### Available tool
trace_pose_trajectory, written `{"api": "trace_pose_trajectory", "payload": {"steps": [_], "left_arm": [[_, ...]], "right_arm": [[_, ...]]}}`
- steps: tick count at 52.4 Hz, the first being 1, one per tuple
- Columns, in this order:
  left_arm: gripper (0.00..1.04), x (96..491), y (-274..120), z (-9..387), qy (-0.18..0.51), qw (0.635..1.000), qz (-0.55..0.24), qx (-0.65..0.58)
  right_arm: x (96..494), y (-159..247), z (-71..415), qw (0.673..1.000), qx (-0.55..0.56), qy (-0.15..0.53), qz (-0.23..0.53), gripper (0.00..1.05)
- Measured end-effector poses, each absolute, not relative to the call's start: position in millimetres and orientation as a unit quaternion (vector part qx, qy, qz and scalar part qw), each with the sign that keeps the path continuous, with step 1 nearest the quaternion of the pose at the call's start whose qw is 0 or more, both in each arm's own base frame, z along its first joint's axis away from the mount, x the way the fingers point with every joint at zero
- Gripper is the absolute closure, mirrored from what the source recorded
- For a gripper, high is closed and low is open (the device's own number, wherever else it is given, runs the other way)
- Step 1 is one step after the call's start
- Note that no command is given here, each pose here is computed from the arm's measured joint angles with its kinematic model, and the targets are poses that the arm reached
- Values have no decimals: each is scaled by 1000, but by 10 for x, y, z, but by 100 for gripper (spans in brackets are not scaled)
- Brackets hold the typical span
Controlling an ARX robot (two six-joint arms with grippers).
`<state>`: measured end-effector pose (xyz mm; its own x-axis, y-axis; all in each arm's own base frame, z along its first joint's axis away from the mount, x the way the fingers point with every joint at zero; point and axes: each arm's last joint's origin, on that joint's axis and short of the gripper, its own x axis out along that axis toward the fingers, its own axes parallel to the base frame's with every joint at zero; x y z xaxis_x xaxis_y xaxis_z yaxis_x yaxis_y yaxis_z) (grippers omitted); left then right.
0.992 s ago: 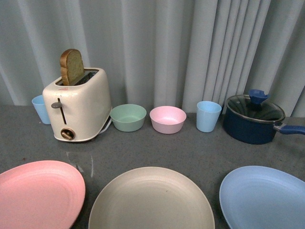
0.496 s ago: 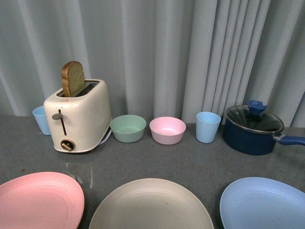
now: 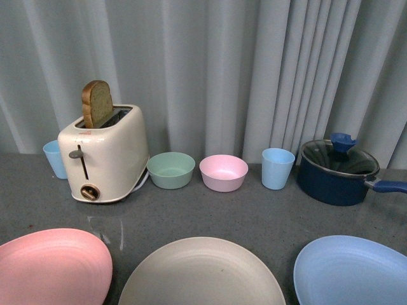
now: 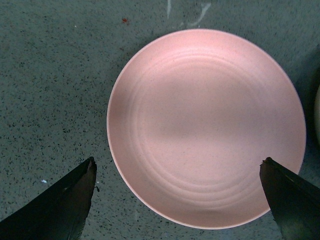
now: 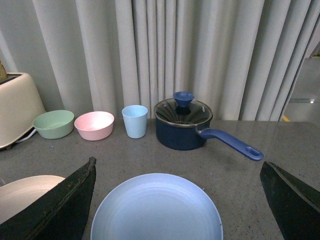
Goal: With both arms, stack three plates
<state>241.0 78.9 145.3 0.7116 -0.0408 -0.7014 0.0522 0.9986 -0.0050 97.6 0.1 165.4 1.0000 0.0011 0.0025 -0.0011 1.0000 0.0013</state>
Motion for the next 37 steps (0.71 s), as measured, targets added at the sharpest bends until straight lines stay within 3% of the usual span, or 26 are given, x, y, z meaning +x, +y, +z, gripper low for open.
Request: {"api": "trace_pose_trajectory", "payload": {"steps": [14,37], "left_arm": [[7,2792,1090,1195,439,897,-23,50],[7,3234,1176,900,494,866,-57,55]], "right_arm": [[976,1,1654,1000,1,-1,1,7],[976,1,1654,1000,1,-1,1,7]]}}
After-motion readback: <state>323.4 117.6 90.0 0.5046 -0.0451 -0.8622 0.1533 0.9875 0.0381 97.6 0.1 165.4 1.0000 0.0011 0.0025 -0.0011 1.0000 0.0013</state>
